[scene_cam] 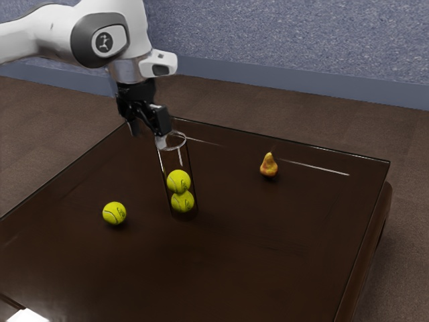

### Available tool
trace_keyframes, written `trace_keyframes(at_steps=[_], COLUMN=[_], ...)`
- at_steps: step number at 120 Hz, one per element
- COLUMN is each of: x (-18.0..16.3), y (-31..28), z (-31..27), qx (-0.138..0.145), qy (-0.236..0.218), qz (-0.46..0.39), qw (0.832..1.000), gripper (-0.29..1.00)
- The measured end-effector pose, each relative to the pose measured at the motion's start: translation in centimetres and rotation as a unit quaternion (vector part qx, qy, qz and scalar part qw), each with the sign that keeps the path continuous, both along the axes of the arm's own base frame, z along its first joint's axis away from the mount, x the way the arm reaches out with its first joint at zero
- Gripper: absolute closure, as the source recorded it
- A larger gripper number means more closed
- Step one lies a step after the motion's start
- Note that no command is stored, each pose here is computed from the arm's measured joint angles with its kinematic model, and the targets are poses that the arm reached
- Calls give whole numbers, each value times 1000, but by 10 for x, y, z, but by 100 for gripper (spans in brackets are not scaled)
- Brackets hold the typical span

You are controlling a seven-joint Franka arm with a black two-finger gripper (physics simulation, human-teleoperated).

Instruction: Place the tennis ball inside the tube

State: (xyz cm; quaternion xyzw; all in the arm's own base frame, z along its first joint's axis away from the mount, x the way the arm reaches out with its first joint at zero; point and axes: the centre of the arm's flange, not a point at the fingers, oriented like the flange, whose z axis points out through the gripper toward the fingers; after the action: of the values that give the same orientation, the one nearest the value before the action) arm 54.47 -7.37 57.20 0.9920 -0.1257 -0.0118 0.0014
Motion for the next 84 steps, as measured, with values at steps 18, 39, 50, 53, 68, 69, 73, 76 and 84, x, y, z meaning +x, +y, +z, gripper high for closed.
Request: trace_keyframes(at_steps=[18,39,50,53,68,69,73,76,84], x=[-5,-25,-22,-20,-12,-13,-14,-14,-13], y=[80,158,159,158,150,149,151,155,173], z=[-25,-121,-170,-182,-220,-222,-228,-231,-244], qx=[6,16,27,30,35,35,35,36,38], qy=[11,41,37,33,0,-2,-9,-14,-27], qz=[72,142,135,133,119,119,120,123,135], qw=[997,989,990,990,992,992,992,992,990], gripper=[0,0,0,0,0,0,0,0,0])
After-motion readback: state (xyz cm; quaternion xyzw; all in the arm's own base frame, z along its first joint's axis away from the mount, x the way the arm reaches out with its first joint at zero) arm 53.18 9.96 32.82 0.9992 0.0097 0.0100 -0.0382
